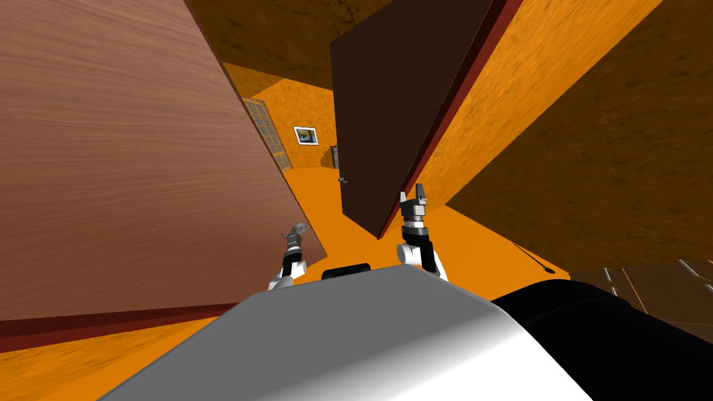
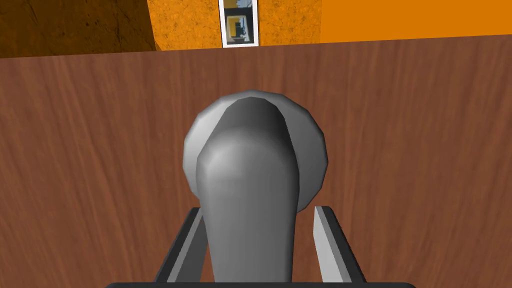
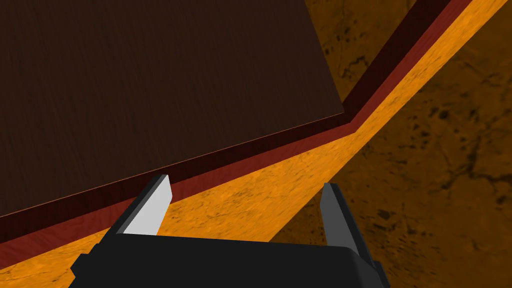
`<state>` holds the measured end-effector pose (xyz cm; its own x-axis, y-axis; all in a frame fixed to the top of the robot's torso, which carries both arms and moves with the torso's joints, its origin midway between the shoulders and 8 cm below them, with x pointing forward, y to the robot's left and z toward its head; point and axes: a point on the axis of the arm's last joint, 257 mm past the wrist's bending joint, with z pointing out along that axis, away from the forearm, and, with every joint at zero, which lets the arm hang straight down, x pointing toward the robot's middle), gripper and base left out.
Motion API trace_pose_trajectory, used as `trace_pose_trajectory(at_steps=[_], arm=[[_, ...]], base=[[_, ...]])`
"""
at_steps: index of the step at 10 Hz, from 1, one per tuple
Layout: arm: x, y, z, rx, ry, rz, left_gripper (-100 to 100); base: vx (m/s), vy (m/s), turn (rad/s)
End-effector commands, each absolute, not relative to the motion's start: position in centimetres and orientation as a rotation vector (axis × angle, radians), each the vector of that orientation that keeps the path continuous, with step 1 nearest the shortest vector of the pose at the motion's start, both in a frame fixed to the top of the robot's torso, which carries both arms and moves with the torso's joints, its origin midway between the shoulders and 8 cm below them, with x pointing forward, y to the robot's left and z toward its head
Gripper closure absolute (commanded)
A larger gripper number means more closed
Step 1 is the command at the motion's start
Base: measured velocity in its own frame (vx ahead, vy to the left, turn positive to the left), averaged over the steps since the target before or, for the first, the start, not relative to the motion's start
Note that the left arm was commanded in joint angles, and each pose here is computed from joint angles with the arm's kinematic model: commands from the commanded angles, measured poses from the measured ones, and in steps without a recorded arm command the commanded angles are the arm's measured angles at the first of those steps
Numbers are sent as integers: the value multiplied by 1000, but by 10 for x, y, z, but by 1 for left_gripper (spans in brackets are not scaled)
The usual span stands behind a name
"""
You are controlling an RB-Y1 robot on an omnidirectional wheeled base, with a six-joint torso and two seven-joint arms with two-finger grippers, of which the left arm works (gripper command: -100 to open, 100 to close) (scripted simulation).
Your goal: Push the door open
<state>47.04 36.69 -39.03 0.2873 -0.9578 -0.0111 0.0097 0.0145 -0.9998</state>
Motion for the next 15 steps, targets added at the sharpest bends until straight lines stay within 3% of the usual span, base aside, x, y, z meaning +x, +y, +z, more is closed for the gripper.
trace_pose_trajectory(at_steps=[1,5,15], arm=[[470,367,-391,-1316,990,-988,100],[470,367,-391,-1316,990,-988,100],[464,411,-379,-1315,912,-886,100]], base=[[-29,-7,6],[-12,-3,-2],[126,14,31]])
